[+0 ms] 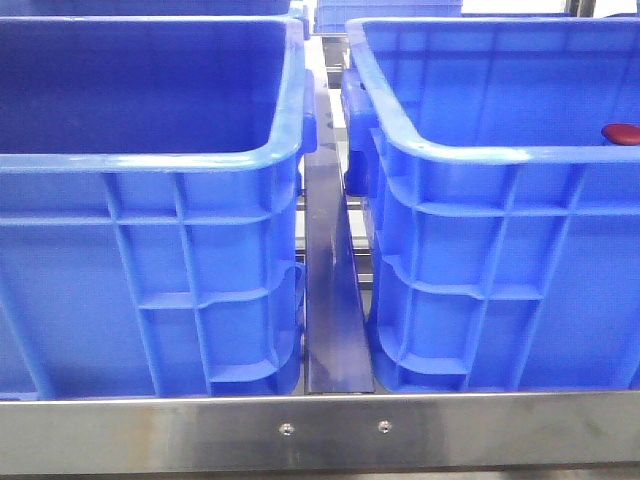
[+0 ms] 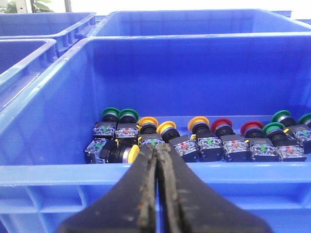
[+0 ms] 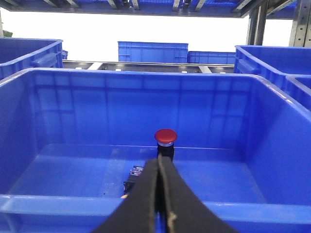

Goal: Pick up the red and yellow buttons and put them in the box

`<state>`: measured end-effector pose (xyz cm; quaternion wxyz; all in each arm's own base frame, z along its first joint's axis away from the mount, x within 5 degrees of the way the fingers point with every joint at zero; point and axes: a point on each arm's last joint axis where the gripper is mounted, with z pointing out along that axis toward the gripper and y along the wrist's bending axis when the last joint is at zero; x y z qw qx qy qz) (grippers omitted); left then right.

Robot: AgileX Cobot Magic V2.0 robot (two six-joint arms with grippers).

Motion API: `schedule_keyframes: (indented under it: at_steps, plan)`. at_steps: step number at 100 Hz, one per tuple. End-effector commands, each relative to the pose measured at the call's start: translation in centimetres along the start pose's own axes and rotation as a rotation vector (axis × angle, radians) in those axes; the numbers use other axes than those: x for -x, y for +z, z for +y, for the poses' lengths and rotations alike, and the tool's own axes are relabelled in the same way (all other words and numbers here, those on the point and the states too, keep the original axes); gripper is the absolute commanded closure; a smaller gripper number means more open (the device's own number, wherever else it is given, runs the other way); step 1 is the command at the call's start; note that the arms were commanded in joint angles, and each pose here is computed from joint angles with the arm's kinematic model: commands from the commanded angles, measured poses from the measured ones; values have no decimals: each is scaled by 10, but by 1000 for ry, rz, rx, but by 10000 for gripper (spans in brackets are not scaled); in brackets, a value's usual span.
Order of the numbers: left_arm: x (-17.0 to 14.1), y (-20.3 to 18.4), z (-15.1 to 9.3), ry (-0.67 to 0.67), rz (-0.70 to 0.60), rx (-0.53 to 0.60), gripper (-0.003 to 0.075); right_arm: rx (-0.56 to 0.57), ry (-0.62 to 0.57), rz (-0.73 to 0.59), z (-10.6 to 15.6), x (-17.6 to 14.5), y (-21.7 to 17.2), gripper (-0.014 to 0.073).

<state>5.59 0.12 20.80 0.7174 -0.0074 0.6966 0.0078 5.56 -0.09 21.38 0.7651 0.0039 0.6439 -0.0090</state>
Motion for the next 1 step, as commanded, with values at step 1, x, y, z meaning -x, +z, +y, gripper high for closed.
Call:
schedule_keyframes:
  at_steps: [1]
  plan:
    - [2, -2, 0, -14, -91, 3, 741, 1, -10, -88, 0, 6, -2, 661]
